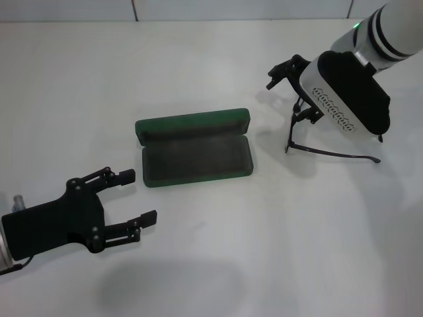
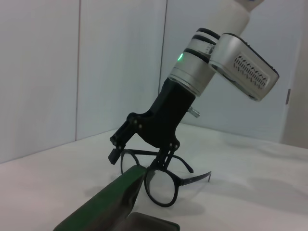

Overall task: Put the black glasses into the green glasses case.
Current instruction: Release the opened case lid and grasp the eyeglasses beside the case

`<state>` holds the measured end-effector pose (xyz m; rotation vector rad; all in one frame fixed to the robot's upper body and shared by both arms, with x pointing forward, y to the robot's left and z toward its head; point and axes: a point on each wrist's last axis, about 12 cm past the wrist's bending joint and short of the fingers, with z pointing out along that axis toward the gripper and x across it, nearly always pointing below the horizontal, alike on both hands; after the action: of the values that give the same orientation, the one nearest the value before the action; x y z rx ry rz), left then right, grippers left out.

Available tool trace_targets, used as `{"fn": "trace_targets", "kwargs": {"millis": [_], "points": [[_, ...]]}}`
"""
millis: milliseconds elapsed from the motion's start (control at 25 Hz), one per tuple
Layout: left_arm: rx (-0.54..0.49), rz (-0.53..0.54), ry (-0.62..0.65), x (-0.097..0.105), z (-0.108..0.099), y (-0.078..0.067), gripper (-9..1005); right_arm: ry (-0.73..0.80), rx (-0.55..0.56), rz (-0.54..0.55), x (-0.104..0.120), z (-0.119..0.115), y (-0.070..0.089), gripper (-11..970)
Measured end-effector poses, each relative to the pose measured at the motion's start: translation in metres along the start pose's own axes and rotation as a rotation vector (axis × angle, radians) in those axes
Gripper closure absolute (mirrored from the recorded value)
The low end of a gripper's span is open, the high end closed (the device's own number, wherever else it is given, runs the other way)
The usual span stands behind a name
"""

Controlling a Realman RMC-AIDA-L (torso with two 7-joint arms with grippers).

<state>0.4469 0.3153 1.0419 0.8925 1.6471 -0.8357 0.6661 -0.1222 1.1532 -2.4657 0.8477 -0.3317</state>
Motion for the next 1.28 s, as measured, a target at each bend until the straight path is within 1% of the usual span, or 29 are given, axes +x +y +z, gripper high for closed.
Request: {"fn": "trace_targets", "kwargs": {"millis": [280,560,800,1280], "points": [[-0.009,-0.001,0.005,0.0006,0.001,0.0015,154,-0.001,0.01,0.002,-0.0002,0.0023,-0.0026,145],[-0.007,0.001,0.004,-0.0003,0.0023,0.0025,154,-0.002,-0.005,-0.001,-0.0001,0.0054,-0.0003,145],[-0.008,0.003,0.006,-0.0008,0.0025,0.0035,154,0.004,-0.009,-0.016,-0.0011,0.0064,-0.0002,169],[-0.017,0.006,0.013,-0.0007,0.0024,0.0055,154,0.025,-0.01,-0.038,-0.0022,0.0091,-0.0011,404]]}}
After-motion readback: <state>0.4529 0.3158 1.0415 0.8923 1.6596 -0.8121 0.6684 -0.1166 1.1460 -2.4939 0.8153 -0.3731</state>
